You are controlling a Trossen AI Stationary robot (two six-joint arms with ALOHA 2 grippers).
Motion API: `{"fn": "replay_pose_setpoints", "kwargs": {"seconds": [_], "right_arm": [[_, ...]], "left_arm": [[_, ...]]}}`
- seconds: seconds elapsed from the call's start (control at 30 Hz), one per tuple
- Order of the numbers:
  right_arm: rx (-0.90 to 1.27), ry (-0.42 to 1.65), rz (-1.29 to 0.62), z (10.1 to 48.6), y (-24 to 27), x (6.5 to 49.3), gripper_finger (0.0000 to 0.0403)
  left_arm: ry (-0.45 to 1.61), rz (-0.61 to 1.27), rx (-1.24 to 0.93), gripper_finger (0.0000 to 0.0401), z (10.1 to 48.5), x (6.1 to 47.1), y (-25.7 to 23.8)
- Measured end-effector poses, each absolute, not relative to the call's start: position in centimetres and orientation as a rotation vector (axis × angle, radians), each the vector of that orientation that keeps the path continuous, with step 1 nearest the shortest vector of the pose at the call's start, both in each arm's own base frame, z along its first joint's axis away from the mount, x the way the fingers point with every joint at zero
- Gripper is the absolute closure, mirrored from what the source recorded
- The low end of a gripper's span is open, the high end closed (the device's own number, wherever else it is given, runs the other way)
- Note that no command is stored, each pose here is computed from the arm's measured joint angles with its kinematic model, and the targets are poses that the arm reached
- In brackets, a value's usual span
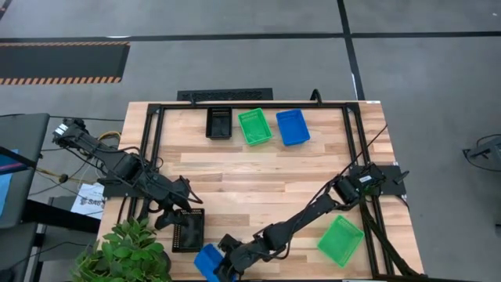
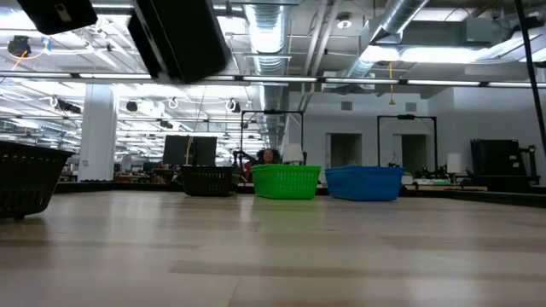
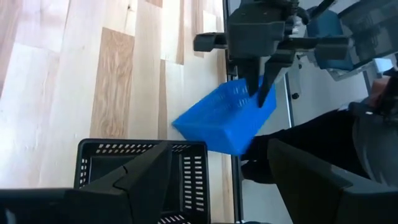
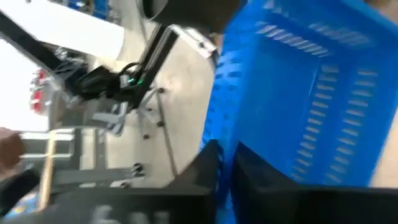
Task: Stack baskets by color
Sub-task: Stack the bottom blue bin on top of the top blue bins
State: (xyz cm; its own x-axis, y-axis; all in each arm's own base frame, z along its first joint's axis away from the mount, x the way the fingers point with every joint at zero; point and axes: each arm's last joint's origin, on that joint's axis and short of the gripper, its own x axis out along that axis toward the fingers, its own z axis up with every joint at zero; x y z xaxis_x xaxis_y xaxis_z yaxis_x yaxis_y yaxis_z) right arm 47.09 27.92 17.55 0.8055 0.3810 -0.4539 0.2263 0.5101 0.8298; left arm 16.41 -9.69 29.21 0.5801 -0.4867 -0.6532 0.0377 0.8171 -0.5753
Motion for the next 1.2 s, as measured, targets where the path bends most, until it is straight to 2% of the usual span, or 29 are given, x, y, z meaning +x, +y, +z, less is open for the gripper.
{"fn": "replay_pose_setpoints", "kwargs": {"seconds": [0.07, 0.23, 0.47, 0.67, 0.83, 1.2], "right_arm": [[1.051, 0.656, 0.114, 17.9, 27.7, 47.2, 0.0388], [1.021, 0.689, 0.060, 19.1, 26.7, 46.8, 0.0395], [0.809, 0.789, -0.178, 25.3, 22.7, 43.3, 0.0398], [0.625, 0.878, -0.511, 30.4, 18.1, 37.8, 0.0400], [0.501, 0.874, -0.783, 33.4, 13.9, 34.0, 0.0400], [0.300, 0.974, -0.974, 34.4, 1.7, 35.0, 0.0399]], "left_arm": [[0.908, -0.325, -0.547, 0.0145, 29.2, 16.4, -9.7], [0.898, -0.307, -0.540, 0.0145, 29.2, 16.5, -9.6], [0.864, -0.265, -0.573, 0.0145, 29.4, 16.9, -9.1], [0.748, -0.194, -0.622, 0.0145, 30.3, 17.3, -7.7], [0.676, -0.055, -0.705, 0.0145, 30.7, 17.5, -5.9], [0.564, 0.184, -0.743, 0.0145, 30.9, 18.2, -1.1]]}}
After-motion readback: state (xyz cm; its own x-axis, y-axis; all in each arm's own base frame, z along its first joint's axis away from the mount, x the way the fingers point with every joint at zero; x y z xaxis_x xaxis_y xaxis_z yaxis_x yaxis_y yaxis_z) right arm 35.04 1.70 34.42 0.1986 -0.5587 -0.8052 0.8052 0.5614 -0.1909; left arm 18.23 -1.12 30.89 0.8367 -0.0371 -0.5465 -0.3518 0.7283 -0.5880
